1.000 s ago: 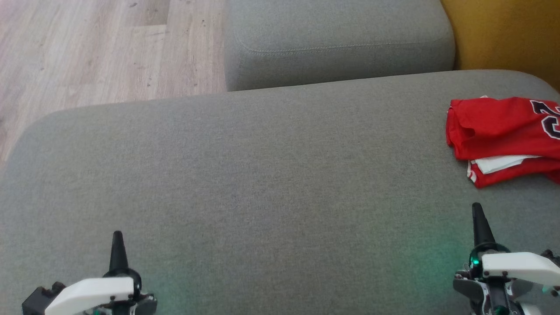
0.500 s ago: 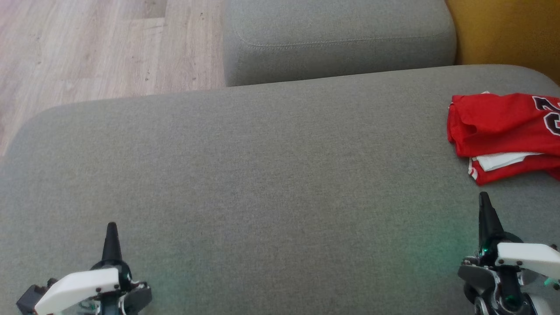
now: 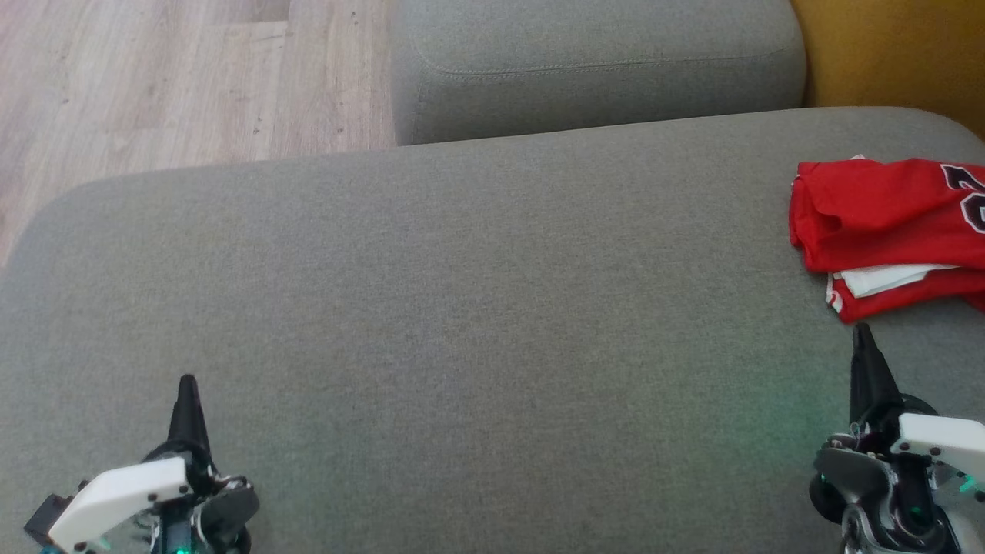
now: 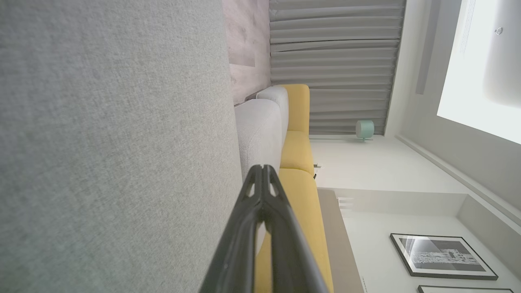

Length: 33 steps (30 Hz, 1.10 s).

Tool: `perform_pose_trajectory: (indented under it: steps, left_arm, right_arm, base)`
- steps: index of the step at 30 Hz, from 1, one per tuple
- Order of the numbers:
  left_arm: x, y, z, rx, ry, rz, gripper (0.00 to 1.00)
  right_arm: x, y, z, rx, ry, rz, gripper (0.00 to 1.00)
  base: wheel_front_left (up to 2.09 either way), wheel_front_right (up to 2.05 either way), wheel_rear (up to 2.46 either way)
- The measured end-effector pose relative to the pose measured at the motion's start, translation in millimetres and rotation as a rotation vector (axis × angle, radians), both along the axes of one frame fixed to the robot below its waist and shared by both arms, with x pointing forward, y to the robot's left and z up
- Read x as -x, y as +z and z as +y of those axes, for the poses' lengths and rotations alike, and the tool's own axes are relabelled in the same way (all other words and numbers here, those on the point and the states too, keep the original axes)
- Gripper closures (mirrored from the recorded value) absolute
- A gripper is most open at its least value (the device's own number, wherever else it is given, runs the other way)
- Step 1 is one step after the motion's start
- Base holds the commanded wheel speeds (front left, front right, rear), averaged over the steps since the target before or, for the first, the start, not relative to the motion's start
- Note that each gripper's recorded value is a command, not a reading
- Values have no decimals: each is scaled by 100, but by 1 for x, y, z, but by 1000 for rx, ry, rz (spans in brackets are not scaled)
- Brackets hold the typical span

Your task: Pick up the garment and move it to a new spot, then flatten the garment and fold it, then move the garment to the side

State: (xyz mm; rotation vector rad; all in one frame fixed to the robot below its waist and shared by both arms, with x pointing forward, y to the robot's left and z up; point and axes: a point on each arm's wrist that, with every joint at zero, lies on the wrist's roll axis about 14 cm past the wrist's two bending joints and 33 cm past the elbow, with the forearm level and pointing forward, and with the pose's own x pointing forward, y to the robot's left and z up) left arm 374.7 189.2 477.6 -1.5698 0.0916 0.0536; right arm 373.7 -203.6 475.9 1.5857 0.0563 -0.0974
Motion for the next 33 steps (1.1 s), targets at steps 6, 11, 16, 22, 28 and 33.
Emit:
perform_pose_trajectory:
  steps: [6, 11, 16, 22, 28, 33]
  left_arm:
    - [0, 0, 0, 1, 0, 0, 100]
    - [0, 0, 0, 1, -2, 0, 100]
    - [0, 0, 0, 1, -2, 0, 100]
    - [0, 0, 0, 2, -2, 0, 100]
    - [0, 0, 0, 2, -3, 0, 100]
    - [0, 0, 0, 2, -2, 0, 100]
  right_arm:
    - [0, 0, -1, 0, -3, 0, 100]
    - [0, 0, -1, -1, -3, 0, 100]
    - [0, 0, -1, -1, -4, 0, 100]
    - [0, 0, -2, -1, -5, 0, 100]
    - [0, 0, -2, -1, -6, 0, 100]
    - [0, 0, -2, -1, -7, 0, 100]
  base:
    - [0, 0, 0]
    - [0, 0, 0]
    - [0, 0, 0]
    - [0, 0, 0]
    - [0, 0, 0]
    - [0, 0, 0]
